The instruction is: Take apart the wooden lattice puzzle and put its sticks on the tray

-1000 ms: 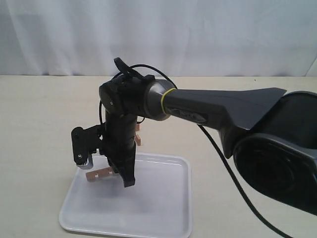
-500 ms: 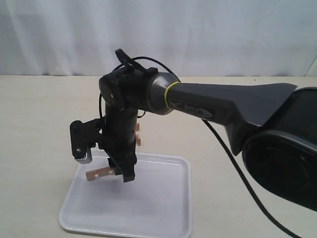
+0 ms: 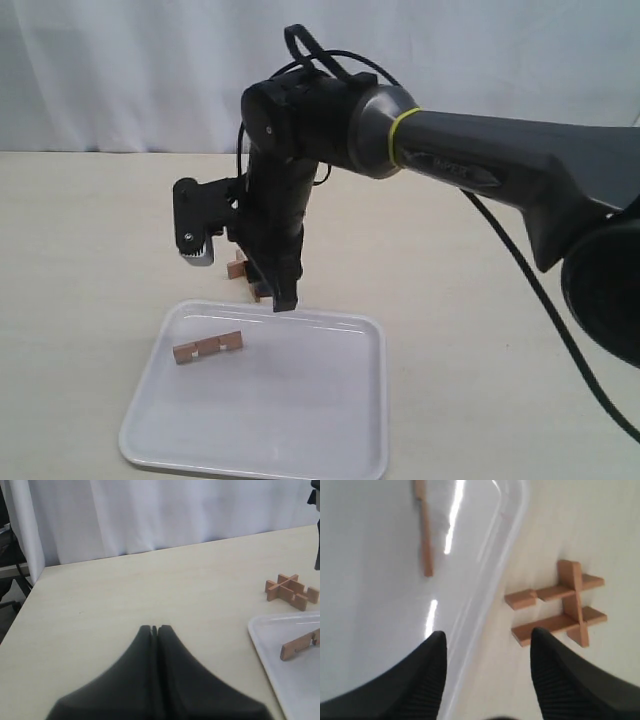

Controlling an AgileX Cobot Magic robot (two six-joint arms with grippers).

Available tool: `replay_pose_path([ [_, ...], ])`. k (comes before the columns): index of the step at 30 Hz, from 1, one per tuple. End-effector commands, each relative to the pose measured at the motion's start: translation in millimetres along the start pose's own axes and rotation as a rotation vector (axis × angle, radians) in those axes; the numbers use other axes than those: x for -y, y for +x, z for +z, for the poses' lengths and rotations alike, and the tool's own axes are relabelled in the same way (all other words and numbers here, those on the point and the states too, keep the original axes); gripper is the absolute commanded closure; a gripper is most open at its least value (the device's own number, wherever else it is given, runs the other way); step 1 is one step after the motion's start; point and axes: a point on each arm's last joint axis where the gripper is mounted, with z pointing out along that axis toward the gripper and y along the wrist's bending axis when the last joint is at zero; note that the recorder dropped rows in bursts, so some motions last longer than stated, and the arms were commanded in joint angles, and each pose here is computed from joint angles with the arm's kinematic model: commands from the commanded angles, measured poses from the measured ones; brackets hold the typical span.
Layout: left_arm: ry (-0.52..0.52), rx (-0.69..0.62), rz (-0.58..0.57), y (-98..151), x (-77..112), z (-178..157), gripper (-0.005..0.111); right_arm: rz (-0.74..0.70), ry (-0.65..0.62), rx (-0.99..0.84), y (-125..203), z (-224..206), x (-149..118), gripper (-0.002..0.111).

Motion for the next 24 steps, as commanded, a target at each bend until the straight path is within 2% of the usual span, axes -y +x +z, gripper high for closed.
replay_pose_path([
  [1,-0.003,0.008,-0.007,0,-0.2,0,0.107,0.13,0.097,0.046,20,-5,20,0.059],
  [6,-0.003,0.008,-0.007,0,-0.2,0,0.107,0.112,0.206,0.063,37,0,40,0.059],
  [12,-0.003,0.008,-0.007,0,-0.2,0,0.107,0.133,0.194,0.036,55,25,60,0.059],
  [24,-0.003,0.008,-0.007,0,-0.2,0,0.107,-0.037,0.156,0.006,55,79,66,0.059],
])
